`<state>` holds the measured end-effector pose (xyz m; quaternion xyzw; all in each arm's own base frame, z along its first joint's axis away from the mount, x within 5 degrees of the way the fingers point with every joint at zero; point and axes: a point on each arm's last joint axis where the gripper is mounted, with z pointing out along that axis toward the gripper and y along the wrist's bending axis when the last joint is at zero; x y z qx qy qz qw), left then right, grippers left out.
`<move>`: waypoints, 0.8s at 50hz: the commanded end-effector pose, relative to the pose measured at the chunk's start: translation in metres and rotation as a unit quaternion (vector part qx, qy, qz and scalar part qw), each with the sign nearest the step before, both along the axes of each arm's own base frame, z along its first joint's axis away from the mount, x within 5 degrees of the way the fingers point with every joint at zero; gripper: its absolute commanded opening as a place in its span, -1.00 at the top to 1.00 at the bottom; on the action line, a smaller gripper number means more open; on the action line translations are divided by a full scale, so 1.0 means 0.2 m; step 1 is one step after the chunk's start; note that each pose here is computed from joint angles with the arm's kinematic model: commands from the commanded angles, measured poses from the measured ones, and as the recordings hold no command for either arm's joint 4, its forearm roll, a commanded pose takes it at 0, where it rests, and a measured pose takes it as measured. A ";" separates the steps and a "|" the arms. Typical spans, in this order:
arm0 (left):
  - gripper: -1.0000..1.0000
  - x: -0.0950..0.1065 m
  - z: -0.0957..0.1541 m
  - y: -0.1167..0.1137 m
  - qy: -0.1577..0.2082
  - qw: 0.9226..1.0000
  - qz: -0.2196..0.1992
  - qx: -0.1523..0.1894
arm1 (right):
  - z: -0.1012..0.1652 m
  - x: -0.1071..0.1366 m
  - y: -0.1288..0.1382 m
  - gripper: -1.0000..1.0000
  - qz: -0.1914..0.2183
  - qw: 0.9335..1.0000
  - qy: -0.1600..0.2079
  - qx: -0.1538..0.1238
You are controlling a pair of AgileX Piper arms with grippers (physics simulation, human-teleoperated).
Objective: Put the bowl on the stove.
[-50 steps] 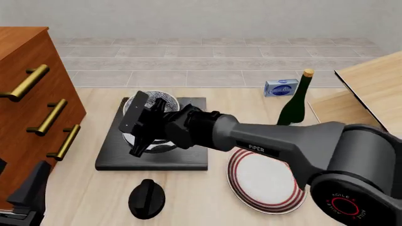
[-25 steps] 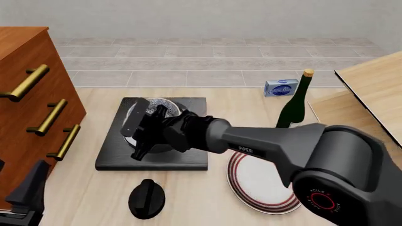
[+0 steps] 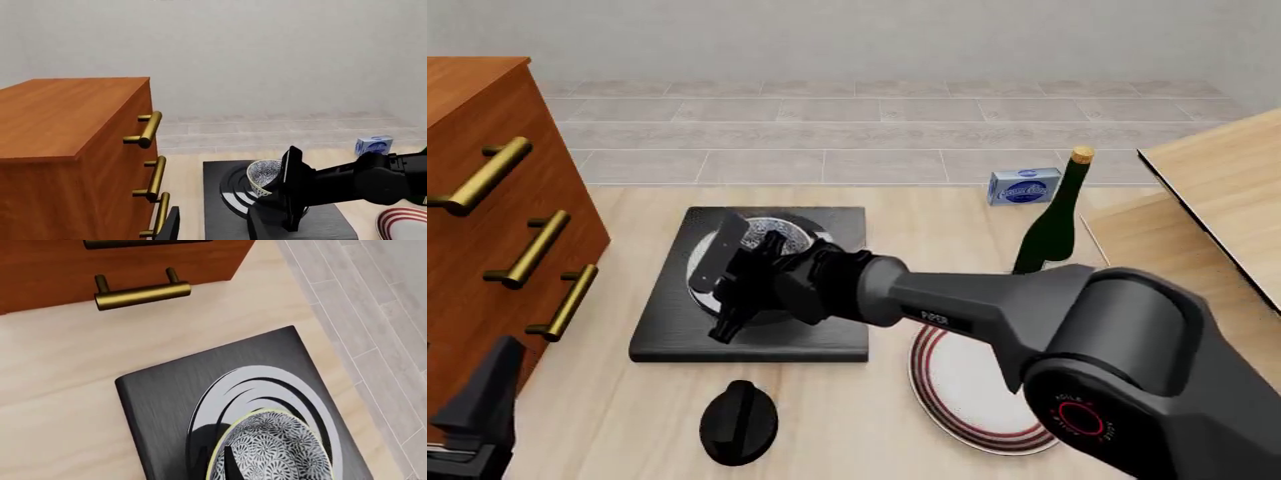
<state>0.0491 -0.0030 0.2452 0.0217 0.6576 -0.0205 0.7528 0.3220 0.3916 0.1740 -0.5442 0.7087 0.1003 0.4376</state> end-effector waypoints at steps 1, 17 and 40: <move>-1.00 0.00 0.01 0.00 -0.002 1.000 0.004 -0.001 | -0.01 0.00 0.01 1.00 0.002 1.000 0.003 -0.005; -1.00 -0.01 0.02 0.00 -0.003 1.000 0.005 -0.003 | -0.04 0.02 0.00 1.00 -0.001 1.000 0.008 -0.011; -1.00 -0.01 0.03 0.00 -0.004 1.000 0.008 -0.003 | -0.06 0.03 0.01 -1.00 -0.005 1.000 0.015 -0.013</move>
